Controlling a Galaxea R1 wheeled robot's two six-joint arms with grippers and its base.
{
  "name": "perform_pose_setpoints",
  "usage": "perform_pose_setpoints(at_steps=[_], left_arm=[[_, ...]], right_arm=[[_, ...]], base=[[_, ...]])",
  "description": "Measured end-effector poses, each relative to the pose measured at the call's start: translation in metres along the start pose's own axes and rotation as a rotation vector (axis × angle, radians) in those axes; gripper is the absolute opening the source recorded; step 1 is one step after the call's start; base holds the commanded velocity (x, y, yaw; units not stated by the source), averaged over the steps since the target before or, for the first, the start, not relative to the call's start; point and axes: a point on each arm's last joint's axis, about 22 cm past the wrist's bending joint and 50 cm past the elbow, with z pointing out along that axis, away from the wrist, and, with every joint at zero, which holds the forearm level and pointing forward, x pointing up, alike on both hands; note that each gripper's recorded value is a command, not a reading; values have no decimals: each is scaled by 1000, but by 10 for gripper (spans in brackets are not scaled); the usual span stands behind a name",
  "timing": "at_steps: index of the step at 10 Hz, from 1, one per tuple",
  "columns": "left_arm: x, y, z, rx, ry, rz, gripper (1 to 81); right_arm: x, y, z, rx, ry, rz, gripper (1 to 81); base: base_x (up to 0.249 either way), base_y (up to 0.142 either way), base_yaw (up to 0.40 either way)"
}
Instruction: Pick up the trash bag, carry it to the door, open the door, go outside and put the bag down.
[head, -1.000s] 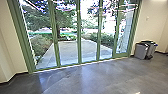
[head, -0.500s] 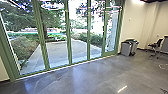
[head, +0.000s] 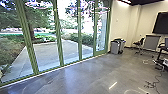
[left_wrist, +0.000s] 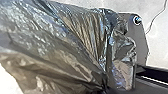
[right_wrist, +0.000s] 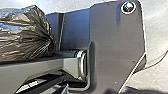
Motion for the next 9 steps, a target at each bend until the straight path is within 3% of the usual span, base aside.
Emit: perform_pose_setpoints(at_steps=[2, 9], left_arm=[[2, 0, 0, 0, 2, 1, 10], [2, 1, 0, -1, 1, 1, 10]], right_arm=[[-1, 0, 0, 1, -2, 0, 811], [2, -1, 0, 1, 2, -1, 811]], base=[[0, 0, -162], [0, 0, 0]])
